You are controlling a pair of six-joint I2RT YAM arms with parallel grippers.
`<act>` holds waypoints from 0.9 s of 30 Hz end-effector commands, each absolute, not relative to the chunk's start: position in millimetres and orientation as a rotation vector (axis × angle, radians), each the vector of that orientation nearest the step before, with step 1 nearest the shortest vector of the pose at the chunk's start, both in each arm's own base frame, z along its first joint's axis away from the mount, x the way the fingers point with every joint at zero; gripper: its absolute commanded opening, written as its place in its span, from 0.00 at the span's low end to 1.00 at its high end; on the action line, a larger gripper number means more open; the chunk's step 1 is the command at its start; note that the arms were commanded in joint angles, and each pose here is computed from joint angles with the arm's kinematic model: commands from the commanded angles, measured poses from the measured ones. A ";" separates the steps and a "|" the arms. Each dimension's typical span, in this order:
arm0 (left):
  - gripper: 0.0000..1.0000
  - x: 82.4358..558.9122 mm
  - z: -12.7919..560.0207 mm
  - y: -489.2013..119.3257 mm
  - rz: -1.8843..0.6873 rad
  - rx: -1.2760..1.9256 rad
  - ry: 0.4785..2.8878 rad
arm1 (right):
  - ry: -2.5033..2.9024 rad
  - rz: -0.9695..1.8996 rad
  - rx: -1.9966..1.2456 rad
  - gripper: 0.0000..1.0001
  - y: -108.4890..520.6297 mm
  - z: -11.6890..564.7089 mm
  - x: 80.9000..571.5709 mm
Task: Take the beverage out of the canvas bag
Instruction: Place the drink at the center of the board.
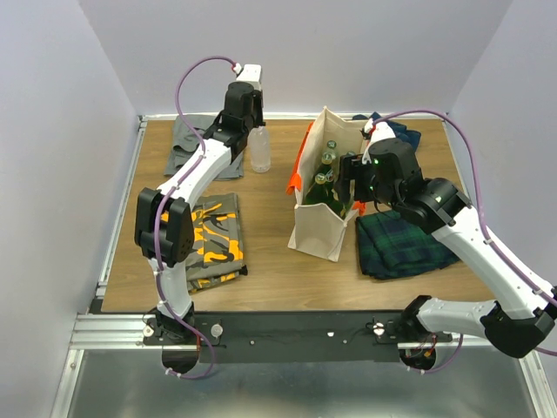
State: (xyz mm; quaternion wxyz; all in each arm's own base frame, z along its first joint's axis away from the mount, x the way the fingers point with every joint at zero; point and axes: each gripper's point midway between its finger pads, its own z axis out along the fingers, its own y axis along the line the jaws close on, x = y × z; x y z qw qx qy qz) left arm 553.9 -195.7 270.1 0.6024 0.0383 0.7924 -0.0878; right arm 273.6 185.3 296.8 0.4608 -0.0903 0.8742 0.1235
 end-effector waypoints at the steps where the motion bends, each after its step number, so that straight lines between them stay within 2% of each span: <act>1: 0.00 555.4 282.6 -187.1 -0.163 0.074 1.800 | 2.130 0.286 -0.205 0.80 180.2 307.0 273.2; 13: 0.00 552.4 274.0 -189.5 -0.186 0.066 1.824 | 2.134 0.282 -0.205 0.80 179.4 306.1 272.3; 15: 0.01 552.4 268.8 -189.7 -0.187 0.067 1.847 | 2.127 0.281 -0.200 0.83 178.5 309.1 272.4; 16: 0.12 553.2 269.9 -190.9 -0.195 0.062 1.848 | 2.121 0.279 -0.194 0.85 177.3 311.6 273.0; 20: 0.15 551.6 264.8 -193.5 -0.221 0.069 1.875 | 2.099 0.290 -0.184 0.90 176.4 321.2 272.3; 21: 0.20 550.0 263.3 -193.3 -0.223 0.068 1.885 | 2.092 0.295 -0.177 0.95 176.7 323.7 272.9; 22: 0.35 549.8 266.2 -192.4 -0.230 0.062 1.883 | 2.087 0.299 -0.174 1.00 176.9 326.2 273.0; 24: 0.35 546.9 267.6 -194.7 -0.258 0.068 1.889 | 2.078 0.305 -0.153 1.00 177.1 330.4 274.6; 27: 0.58 544.0 269.9 -195.0 -0.278 0.074 1.894 | 2.031 0.316 -0.079 1.00 172.8 343.9 278.4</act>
